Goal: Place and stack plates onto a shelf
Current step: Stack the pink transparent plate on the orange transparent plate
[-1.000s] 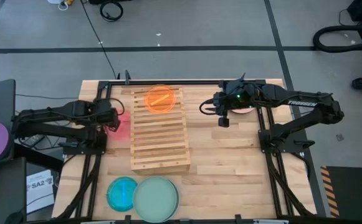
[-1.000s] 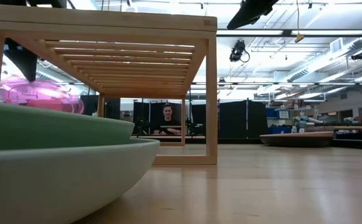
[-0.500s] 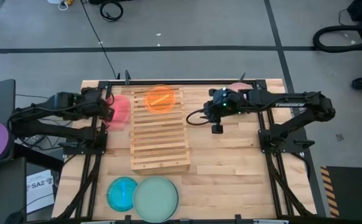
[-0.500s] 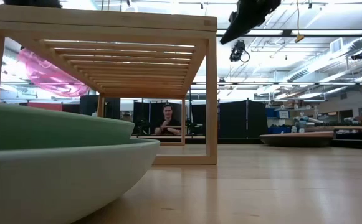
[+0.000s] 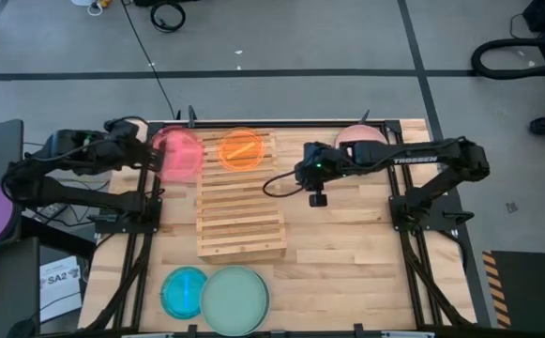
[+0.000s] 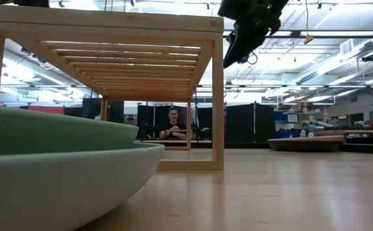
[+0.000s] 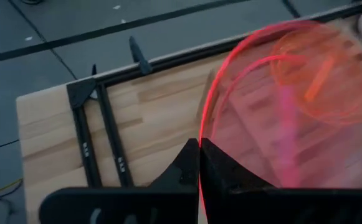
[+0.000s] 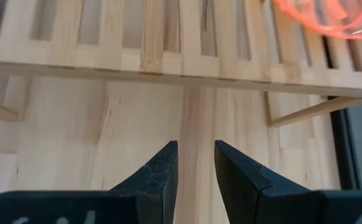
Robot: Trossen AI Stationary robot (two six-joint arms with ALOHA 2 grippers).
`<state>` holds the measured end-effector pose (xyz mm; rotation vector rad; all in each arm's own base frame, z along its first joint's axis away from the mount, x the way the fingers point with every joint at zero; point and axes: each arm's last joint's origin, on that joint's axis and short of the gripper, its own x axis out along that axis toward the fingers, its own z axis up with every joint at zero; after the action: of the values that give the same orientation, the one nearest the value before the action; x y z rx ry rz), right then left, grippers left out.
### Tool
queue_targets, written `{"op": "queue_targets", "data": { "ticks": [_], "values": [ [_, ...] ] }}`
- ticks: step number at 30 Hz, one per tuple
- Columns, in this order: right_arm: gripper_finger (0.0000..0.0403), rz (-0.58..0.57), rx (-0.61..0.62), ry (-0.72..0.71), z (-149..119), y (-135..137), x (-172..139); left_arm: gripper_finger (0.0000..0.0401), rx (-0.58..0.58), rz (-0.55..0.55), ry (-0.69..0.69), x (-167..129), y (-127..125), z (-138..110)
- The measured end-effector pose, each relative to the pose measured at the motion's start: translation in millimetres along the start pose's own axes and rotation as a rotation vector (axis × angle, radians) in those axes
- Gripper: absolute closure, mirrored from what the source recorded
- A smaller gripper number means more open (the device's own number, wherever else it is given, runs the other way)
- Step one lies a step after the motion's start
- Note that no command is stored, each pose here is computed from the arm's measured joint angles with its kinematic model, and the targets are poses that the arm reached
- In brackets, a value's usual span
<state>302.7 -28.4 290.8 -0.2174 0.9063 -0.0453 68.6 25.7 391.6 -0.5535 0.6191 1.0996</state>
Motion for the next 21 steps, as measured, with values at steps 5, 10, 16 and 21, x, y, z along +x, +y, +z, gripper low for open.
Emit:
{"op": "queue_targets", "data": {
  "ticks": [5, 10, 16, 21],
  "values": [
    [0.0292, 0.015, -0.003, 0.040, -1, 2, 19, 0.0399, -0.036, -0.039, -0.027, -8, 1, 6],
    [0.0292, 0.087, -0.004, 0.066, -2, 6, 39, 0.0399, -0.097, -0.110, -0.072, -9, -6, 12],
    [0.0292, 0.165, -0.001, 0.071, -2, 9, 54, 0.0399, -0.146, -0.165, -0.110, -6, -22, 20],
    [0.0292, 0.220, -0.004, 0.014, 3, 13, 58, 0.0397, -0.134, -0.152, -0.101, 2, -36, 23]
  ]
}}
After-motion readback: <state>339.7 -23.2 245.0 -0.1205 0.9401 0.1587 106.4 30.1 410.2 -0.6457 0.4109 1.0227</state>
